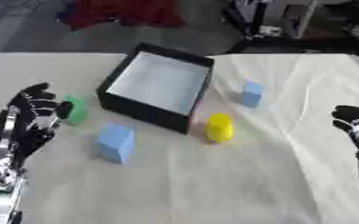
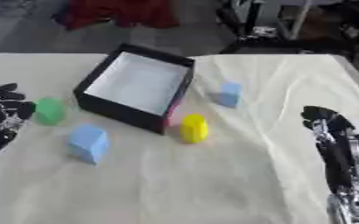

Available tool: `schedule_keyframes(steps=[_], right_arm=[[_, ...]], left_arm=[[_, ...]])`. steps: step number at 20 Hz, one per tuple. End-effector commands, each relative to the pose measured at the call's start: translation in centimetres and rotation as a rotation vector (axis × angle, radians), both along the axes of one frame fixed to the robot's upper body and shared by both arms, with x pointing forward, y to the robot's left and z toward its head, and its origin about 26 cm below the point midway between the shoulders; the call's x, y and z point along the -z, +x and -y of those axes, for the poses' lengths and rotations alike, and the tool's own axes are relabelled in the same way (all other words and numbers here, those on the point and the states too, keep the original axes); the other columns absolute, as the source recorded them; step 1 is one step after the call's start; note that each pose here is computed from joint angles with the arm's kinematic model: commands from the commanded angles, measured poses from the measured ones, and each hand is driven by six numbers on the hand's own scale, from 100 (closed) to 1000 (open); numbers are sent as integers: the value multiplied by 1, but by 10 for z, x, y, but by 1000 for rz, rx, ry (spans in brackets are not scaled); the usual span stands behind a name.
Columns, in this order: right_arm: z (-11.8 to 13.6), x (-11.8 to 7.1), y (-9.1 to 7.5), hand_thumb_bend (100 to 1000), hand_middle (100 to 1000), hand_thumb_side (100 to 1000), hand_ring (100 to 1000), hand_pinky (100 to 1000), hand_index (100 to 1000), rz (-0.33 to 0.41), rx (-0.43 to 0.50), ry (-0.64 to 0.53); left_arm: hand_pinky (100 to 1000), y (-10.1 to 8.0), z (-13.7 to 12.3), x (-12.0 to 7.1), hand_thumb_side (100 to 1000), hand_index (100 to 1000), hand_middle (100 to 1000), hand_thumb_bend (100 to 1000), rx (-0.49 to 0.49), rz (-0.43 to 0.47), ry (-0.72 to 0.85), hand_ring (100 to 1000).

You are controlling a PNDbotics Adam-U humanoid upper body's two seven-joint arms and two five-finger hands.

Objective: Pick up objects on the table and place them in the box.

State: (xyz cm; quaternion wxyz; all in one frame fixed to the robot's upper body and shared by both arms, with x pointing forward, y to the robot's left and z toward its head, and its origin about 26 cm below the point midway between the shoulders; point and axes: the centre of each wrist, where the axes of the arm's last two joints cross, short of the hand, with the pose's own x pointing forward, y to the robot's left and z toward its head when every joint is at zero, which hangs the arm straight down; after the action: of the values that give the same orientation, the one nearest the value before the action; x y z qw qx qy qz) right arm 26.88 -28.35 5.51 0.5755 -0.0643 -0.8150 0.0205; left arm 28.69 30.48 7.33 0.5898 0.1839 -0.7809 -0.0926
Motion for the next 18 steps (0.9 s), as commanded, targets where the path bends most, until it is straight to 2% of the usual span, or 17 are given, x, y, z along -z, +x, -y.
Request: schedule_keyframes(steps=[1,11,15,18], right_arm=[[2,-6,1,100,710,616,792,825,698,17,-7,-12],[2,-6,1,100,710,615,792,824,698,18,-5,-11],[3,-5,1,100,710,616,792,824,697,14,-4,-18],[5,-5,0,100,710,617,792,824,697,13,0,-28]], left_arm=[[645,1,-3,-8,589,816,628,748,4,21,23,646],[649,1,-4,-9,586,819,633,751,2,21,36,651],[678,4,-19,-29,572,850,675,777,10,29,179,684],[698,9,-25,-44,562,865,696,785,49,-1,317,699]])
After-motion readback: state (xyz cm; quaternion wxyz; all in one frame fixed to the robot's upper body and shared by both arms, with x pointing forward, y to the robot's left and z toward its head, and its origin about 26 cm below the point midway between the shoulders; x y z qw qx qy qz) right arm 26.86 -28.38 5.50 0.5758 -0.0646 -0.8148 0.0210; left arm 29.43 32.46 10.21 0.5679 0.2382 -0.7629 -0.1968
